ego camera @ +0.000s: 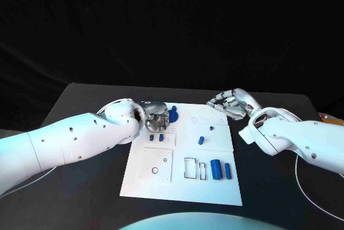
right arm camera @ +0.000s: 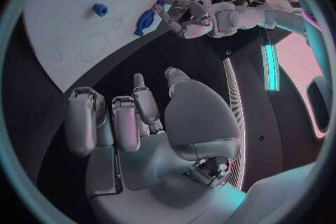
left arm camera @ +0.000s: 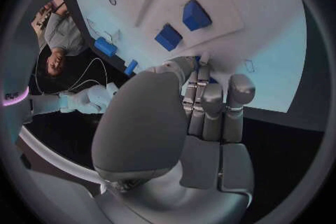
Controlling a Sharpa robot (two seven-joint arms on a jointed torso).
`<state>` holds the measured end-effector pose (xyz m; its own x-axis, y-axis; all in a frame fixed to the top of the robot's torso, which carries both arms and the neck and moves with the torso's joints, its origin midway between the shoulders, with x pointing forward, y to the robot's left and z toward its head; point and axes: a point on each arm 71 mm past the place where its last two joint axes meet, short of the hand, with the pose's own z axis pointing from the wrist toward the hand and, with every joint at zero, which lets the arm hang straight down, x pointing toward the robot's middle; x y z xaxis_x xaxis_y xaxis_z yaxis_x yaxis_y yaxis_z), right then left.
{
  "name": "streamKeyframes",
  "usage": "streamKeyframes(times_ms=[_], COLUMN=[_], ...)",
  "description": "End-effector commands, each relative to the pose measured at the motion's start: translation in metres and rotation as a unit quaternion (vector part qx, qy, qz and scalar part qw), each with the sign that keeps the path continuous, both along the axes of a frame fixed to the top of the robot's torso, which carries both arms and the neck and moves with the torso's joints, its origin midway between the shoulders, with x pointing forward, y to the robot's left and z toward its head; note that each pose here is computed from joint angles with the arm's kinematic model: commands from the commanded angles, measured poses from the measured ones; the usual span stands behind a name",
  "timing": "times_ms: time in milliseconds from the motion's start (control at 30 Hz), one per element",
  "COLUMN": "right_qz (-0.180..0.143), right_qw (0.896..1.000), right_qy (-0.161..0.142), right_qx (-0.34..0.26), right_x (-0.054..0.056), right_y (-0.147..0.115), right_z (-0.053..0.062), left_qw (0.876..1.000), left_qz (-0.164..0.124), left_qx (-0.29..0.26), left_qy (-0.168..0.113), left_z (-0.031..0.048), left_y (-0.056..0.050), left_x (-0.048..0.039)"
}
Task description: Assemble the parts on the task board
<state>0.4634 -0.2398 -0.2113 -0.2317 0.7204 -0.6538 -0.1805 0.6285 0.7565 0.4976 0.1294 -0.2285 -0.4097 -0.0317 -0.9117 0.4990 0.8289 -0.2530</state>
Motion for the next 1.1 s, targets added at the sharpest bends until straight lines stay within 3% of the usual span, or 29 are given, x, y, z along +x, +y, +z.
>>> streamKeyframes(times_ms=[33,433,1100], right_qz=[0.006,0.007,0.006], right_qw=[1.0,1.0,1.0], right_qy=[-0.001,-0.002,-0.003], right_qx=[-0.001,-0.001,-0.001], right_x=[-0.001,-0.001,0.0], right_y=[0.002,0.002,0.001], right_z=[0.0,0.0,0.0], left_qw=[1.0,1.0,0.998], left_qz=[-0.005,-0.01,-0.01], left_qx=[0.018,-0.02,-0.058], left_qy=[0.013,-0.014,-0.029], left_z=[-0.0117,-0.006,0.0072], left_y=[0.0,-0.001,0.004], left_x=[-0.0041,-0.0052,-0.0111])
